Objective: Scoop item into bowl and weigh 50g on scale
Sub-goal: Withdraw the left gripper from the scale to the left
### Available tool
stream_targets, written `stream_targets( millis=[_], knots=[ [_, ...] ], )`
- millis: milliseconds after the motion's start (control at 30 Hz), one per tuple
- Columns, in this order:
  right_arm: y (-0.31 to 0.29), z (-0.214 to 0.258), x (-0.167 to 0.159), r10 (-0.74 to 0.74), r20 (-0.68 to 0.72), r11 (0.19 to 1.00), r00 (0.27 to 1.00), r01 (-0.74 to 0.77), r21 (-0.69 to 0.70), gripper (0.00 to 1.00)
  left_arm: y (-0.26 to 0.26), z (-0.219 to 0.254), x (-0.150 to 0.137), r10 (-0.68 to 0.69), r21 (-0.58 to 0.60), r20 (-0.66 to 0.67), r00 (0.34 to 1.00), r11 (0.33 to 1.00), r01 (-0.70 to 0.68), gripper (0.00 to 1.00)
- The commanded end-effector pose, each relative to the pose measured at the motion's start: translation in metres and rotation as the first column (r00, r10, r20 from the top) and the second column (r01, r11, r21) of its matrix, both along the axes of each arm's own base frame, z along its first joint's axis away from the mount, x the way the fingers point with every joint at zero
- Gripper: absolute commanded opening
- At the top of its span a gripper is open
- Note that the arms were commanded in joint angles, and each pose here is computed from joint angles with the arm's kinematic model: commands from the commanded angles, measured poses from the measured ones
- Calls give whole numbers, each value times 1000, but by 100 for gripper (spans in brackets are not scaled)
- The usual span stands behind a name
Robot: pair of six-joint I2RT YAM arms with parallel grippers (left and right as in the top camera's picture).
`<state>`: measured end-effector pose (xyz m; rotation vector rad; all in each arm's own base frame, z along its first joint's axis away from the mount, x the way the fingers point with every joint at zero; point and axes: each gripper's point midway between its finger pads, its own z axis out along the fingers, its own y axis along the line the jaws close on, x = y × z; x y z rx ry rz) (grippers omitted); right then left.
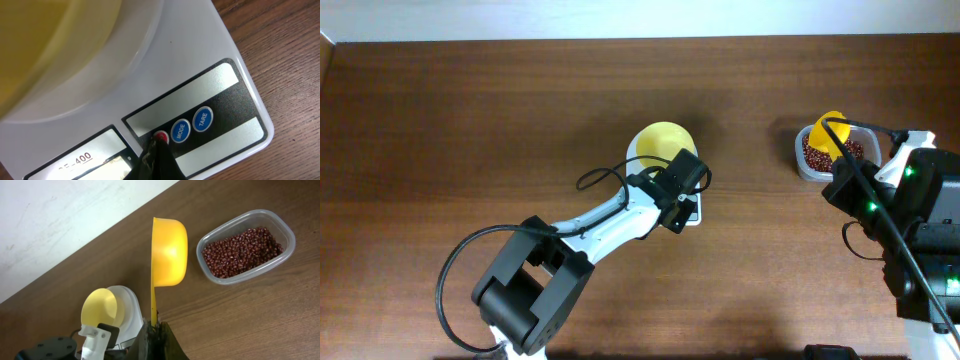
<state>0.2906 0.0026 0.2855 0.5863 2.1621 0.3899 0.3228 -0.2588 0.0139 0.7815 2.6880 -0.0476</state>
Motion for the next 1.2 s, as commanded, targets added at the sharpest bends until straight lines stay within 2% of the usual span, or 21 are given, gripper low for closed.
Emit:
stream_targets(
  millis=[0,200,300,367,467,633,700,767,867,1167],
  knots=[
    [-1,6,0,-3,13,1000,1000,3,1,4,28,-42,-26,1,118,-109,994,993,12,0],
    [-1,3,-2,-4,-1,1000,1000,4,1,4,36,-52,-37,6,155,-163,987,988,20,0],
    [-1,3,-2,-4,-1,1000,1000,4,1,4,32,-33,-32,3,139,-144,990,990,17,0],
    [-1,3,-2,-4,-2,1000,1000,4,1,4,22,-1,-25,-7,78,-94,996,997,14,0],
    [-1,3,-3,-4,-3,1000,1000,4,1,4,4,55,-26,-41,-84,-30,999,996,38,0],
    [-1,2,-3,-4,-6,1000,1000,4,2,4,7,162,-27,-21,-259,194,981,963,72,0],
    [-1,0,-5,-4,-18,1000,1000,4,2,4,27,192,-19,43,-303,254,966,952,38,0],
    [-1,-1,-6,-4,-25,1000,1000,4,3,4,45,199,-10,96,-313,267,959,950,-8,2],
    [-1,-1,-6,-4,-25,1000,1000,4,3,4,114,193,14,274,-286,231,934,936,-204,0],
    [-1,-3,-5,-4,-29,1000,1000,4,3,4,225,188,36,546,-266,209,811,830,-490,2]
  ],
)
